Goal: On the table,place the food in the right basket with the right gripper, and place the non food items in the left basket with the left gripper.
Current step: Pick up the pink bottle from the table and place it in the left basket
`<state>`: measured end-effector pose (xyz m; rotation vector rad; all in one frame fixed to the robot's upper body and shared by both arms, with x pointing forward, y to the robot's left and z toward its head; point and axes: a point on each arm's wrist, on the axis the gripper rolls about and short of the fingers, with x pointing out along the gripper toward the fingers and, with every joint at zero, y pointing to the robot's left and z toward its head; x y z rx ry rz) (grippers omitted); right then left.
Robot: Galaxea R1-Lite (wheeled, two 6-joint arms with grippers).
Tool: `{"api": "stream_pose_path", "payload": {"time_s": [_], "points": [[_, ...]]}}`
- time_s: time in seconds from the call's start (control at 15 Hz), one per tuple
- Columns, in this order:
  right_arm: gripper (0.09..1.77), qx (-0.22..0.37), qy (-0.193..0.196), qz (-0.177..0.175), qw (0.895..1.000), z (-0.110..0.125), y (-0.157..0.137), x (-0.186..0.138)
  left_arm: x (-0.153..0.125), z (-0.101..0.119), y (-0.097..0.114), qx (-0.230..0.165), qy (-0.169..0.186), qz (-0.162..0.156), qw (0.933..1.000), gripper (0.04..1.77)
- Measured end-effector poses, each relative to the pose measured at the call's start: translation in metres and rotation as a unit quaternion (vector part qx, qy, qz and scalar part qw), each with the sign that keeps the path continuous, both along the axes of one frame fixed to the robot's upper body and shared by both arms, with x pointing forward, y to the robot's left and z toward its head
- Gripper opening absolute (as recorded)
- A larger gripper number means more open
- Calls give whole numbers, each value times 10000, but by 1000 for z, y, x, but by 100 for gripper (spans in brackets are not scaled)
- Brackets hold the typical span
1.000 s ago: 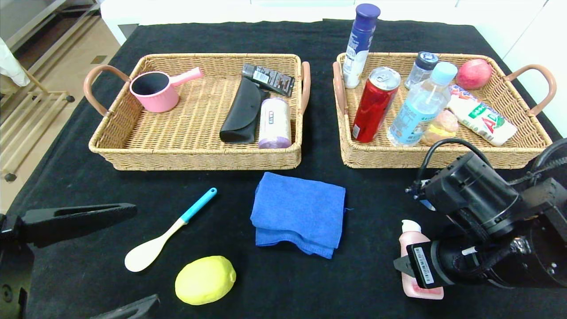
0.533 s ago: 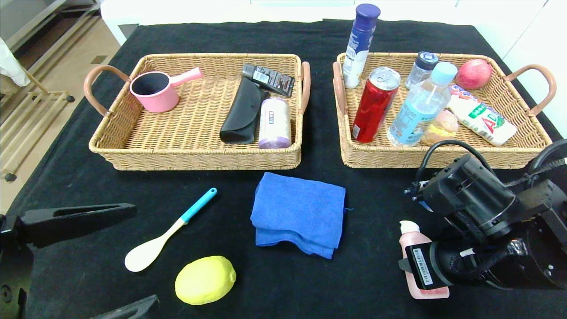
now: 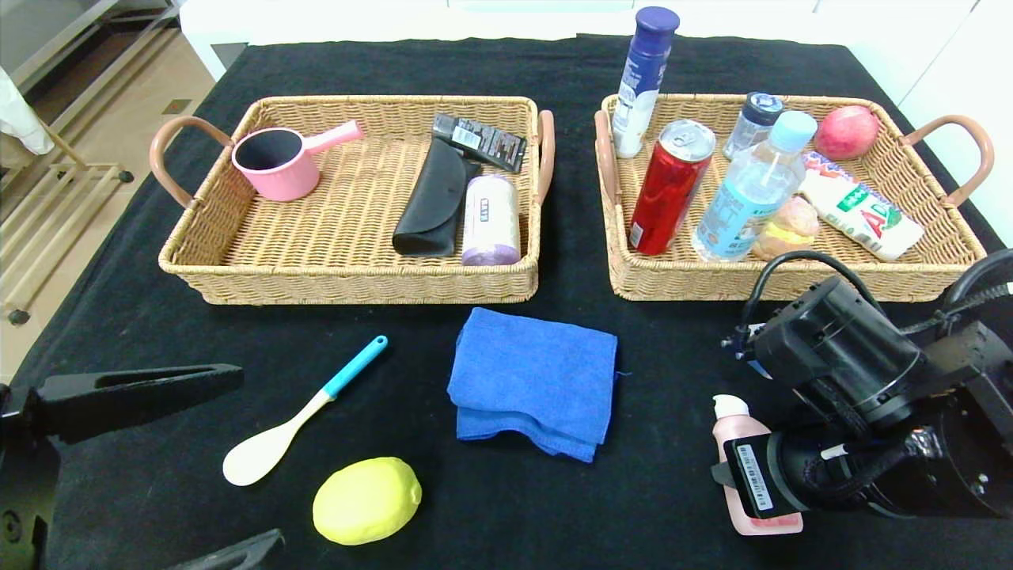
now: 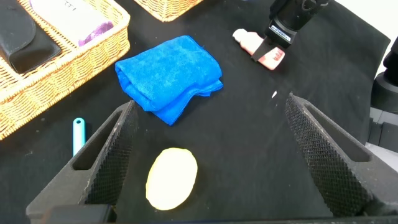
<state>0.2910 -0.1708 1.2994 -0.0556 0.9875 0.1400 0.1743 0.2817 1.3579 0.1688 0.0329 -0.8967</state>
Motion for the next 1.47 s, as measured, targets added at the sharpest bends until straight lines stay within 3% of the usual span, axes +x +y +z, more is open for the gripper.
{"api": "stream_pose_path", "payload": {"time_s": [0.4,0.73,1.27,1.47], "points": [[85,183,-283,240,9991,24,-2,-20,-1,0,0,0,3,0,10000,172],[85,439,-760,817,9928,54,10,-34,-1,0,0,3,7,-4,10000,172],[85,865,-1581,1470,9726,102,68,-10,-2,2,1,-28,-55,7,10000,172],[85,1069,-2056,1649,9587,108,94,7,-3,2,2,-28,-80,6,10000,172]]}}
